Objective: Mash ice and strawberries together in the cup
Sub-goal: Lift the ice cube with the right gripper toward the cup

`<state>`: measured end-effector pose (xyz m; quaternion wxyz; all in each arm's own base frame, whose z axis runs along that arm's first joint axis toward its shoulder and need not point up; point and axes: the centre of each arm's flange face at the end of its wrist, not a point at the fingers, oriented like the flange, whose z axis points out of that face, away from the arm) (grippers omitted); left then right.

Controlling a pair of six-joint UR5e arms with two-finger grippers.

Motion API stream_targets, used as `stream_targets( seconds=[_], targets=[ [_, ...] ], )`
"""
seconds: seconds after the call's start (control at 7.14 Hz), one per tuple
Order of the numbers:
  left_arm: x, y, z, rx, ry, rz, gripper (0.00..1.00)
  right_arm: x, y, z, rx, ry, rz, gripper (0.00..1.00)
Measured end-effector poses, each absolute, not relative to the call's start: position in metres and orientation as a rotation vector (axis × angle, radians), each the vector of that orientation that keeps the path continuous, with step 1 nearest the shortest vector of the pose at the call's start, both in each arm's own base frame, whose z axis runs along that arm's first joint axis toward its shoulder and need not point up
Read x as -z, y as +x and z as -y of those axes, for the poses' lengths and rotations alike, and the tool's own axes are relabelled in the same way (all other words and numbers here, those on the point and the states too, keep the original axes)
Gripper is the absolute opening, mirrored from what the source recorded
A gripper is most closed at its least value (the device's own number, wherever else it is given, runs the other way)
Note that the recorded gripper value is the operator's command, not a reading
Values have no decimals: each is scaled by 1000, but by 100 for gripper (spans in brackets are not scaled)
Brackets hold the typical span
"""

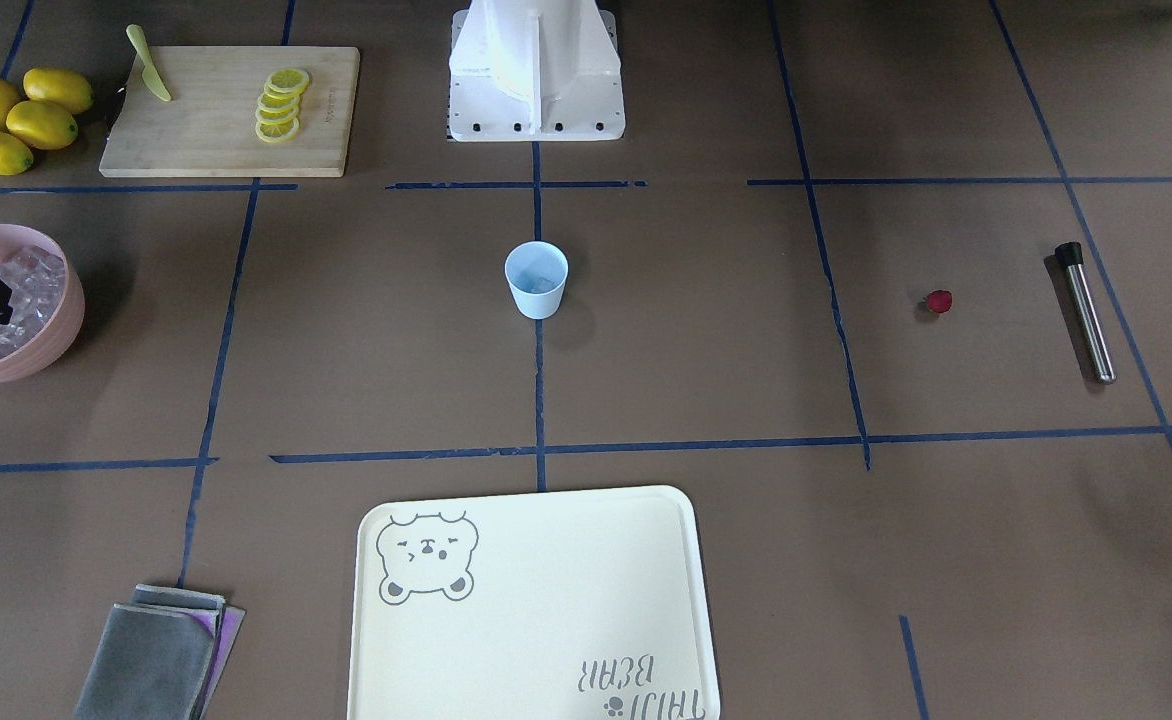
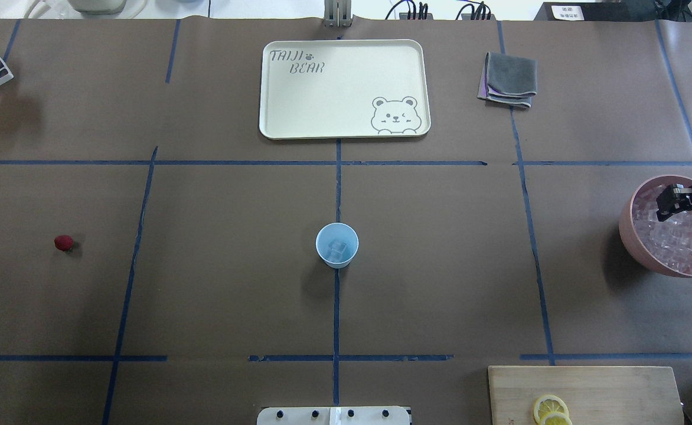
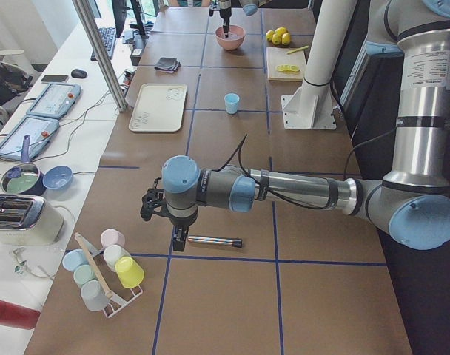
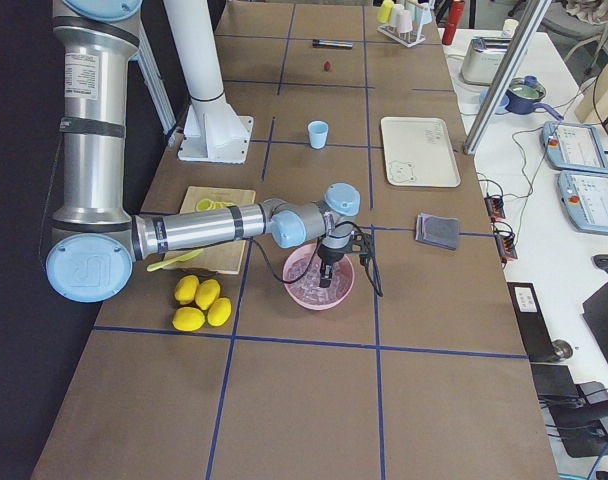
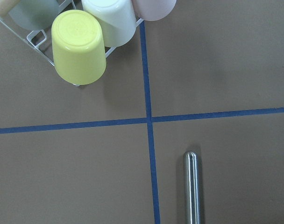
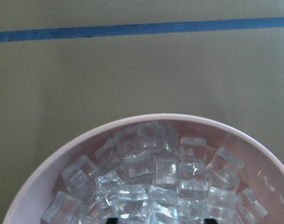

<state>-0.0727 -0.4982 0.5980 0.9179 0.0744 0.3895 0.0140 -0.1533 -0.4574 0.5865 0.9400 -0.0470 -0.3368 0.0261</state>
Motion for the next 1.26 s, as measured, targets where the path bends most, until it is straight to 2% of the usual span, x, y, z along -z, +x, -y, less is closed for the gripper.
stream_targets(
  seconds=[0.14, 0.28, 0.42, 0.56, 0.98, 1.26],
  targets=[
    [-596, -73, 498, -29, 155, -801, 100, -586, -154, 459, -53, -95, 689, 42],
    [-594, -73, 499, -30, 157, -801, 100, -585, -154, 459, -52, -94, 689, 23],
    [-593, -73, 498, -29, 159, -801, 100, -586, -154, 459, -52, -94, 689, 8],
    [-593, -74, 498, -29, 160, -801, 100, -586, -153, 459, -52, -95, 689, 0],
    [-593, -74, 497, -27, 159, -801, 100, -568, -150, 457, -44, -68, 711, 0],
    [-596, -74, 495, -25, 154, -801, 100, -519, -132, 446, -39, 7, 754, 0]
  ],
)
